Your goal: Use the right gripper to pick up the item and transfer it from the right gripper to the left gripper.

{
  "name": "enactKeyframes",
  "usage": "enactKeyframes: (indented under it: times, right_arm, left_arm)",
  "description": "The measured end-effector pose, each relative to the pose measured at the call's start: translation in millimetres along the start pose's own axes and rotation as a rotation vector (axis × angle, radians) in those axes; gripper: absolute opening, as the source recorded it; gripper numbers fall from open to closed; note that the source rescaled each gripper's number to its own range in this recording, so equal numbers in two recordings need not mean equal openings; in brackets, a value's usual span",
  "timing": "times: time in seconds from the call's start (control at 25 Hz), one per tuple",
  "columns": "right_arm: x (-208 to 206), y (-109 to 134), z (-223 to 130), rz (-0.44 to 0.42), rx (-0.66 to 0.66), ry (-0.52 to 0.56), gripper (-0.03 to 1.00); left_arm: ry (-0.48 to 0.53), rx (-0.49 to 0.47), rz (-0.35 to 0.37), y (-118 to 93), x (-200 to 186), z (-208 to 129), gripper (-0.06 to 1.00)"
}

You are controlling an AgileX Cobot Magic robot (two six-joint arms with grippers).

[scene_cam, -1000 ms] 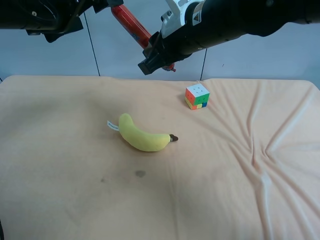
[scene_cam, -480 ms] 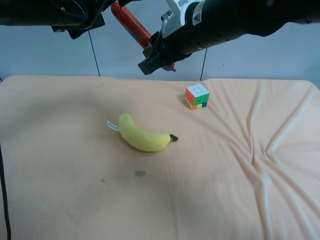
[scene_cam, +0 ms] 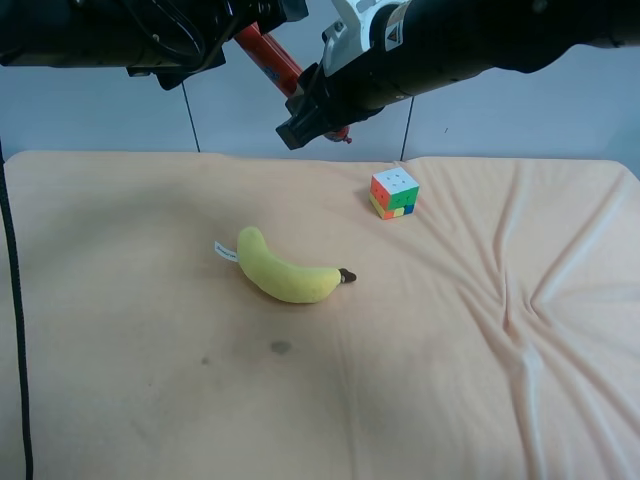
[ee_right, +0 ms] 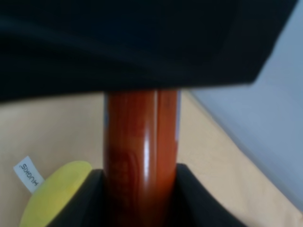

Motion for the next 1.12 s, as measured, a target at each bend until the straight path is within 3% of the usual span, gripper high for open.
enactKeyframes:
  times: [0.72,1.12]
  right_arm:
    - [-0.1,-0.5,0.1,-0.001,0.009,0.000,0.00]
    - [-0.2,-1.6,-0.6,-0.001,0.037,0.003,0.00]
  left_arm:
    - [-0.016,0.012,-0.057,-24.1,9.8,-2.9,1.00]
    - [-0.005,0.006,-0.052,-24.3,19.0,-5.6,1.00]
Point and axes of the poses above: a point on each arm's last joint axis where the gripper is mounted, x pointing out along that axis toward the gripper, y along the wrist's bending axis when the last joint is at zero, z = x × y, the point moved 10 cm from there along x, pointing out along that axis toward the gripper, and after that the axes turned 12 degrees about -x, right-handed, at the moved point
